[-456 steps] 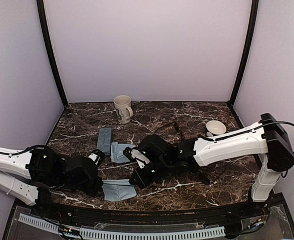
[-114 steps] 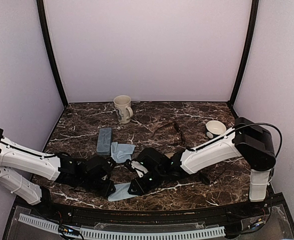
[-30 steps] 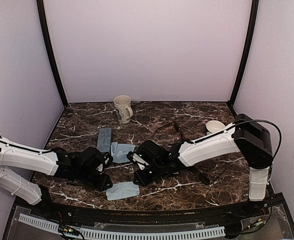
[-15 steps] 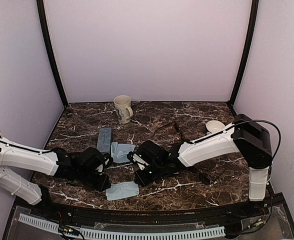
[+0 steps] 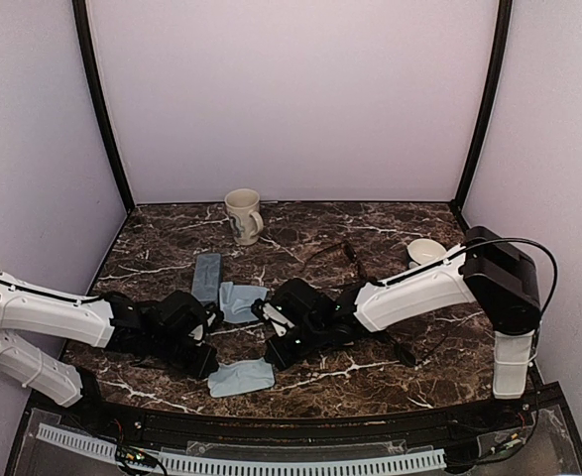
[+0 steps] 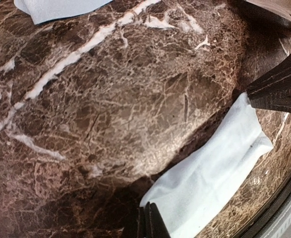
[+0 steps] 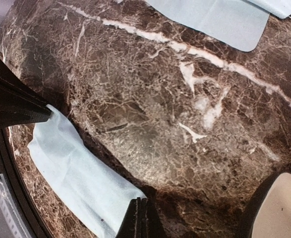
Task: Organize the sunglasses
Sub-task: Pick up the folded cleaning cloth from the center of the board, then place the folded cleaning cloth in the sunglasses case.
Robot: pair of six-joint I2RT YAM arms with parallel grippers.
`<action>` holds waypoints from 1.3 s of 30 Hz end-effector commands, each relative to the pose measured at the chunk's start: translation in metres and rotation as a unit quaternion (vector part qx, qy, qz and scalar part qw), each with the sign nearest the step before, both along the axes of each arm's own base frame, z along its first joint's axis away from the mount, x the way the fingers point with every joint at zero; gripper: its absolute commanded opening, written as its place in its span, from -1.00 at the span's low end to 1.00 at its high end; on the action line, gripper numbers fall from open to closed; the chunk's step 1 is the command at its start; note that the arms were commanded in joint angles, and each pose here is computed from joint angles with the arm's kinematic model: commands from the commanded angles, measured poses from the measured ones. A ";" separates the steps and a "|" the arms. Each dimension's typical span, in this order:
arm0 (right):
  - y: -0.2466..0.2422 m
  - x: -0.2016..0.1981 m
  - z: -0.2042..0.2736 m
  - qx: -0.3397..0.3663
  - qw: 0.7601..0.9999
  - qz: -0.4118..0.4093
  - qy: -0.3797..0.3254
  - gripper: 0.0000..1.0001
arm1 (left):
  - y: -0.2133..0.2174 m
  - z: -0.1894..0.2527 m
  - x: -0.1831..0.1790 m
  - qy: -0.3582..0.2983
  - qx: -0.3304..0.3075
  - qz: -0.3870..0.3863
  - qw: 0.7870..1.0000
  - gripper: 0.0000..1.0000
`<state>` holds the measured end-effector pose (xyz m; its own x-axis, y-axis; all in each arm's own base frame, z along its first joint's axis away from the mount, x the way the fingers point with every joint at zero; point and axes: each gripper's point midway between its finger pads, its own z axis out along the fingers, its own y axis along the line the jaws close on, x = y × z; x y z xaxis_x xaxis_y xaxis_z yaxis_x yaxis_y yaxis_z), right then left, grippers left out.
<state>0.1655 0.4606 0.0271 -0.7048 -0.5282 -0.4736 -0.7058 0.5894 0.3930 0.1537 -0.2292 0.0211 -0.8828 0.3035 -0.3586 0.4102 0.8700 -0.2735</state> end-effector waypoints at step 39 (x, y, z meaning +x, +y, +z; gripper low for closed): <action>-0.170 0.048 0.078 -0.033 0.975 -0.204 -0.083 -1.00 | -0.174 0.087 0.087 -0.098 -0.095 -0.138 0.981 -1.00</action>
